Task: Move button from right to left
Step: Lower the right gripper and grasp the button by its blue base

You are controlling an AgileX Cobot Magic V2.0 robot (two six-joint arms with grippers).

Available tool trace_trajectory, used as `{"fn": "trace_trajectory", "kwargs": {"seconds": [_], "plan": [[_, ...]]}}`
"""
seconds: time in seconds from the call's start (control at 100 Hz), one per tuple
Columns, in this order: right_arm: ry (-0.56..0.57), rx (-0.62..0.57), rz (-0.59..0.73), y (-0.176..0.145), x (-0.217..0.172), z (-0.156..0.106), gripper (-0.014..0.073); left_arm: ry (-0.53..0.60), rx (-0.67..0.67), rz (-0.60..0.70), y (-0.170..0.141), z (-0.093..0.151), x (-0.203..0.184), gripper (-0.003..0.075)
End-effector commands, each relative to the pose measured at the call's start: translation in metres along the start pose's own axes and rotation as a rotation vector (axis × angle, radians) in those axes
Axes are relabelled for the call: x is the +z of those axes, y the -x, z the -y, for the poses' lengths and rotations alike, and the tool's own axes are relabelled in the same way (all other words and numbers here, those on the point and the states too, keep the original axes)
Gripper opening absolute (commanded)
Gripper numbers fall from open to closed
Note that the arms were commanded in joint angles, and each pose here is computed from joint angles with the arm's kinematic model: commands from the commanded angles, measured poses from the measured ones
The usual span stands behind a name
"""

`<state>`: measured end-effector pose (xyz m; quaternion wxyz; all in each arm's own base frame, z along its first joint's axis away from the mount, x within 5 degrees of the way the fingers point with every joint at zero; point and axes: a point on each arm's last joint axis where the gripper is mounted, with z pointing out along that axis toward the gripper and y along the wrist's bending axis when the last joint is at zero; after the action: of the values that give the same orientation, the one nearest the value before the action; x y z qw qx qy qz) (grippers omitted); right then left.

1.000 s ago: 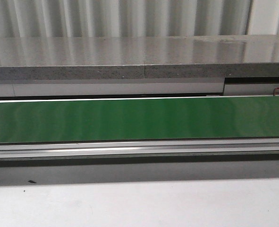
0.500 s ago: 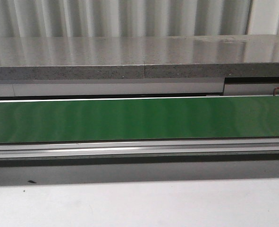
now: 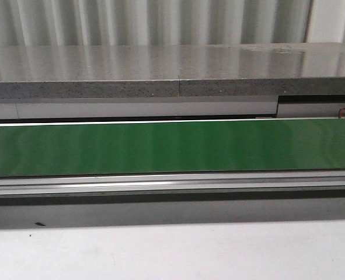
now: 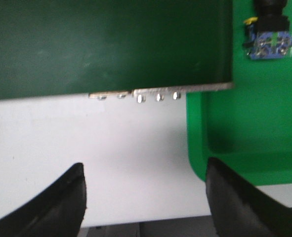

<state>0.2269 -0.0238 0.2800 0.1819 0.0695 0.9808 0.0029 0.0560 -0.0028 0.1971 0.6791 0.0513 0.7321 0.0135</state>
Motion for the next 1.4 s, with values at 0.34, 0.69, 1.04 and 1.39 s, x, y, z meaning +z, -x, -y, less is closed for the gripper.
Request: {"fn": "trace_trajectory", "kwargs": {"seconds": [0.34, 0.69, 1.04, 1.39], "plan": [[-0.188, 0.258, 0.077, 0.046, 0.009, 0.096, 0.0519, -0.003, -0.018, 0.071, -0.004, 0.001, 0.000, -0.0021], [-0.190, 0.190, -0.027, 0.067, 0.047, 0.120, 0.0519, -0.003, -0.018, 0.071, -0.004, 0.001, 0.000, -0.0020], [-0.072, 0.112, -0.142, 0.076, 0.088, 0.121, 0.0519, -0.003, -0.018, 0.071, -0.004, 0.001, 0.000, -0.0021], [-0.049, 0.112, -0.152, 0.078, 0.115, 0.123, 0.0519, -0.003, -0.018, 0.071, -0.004, 0.001, 0.000, -0.0020]]}}
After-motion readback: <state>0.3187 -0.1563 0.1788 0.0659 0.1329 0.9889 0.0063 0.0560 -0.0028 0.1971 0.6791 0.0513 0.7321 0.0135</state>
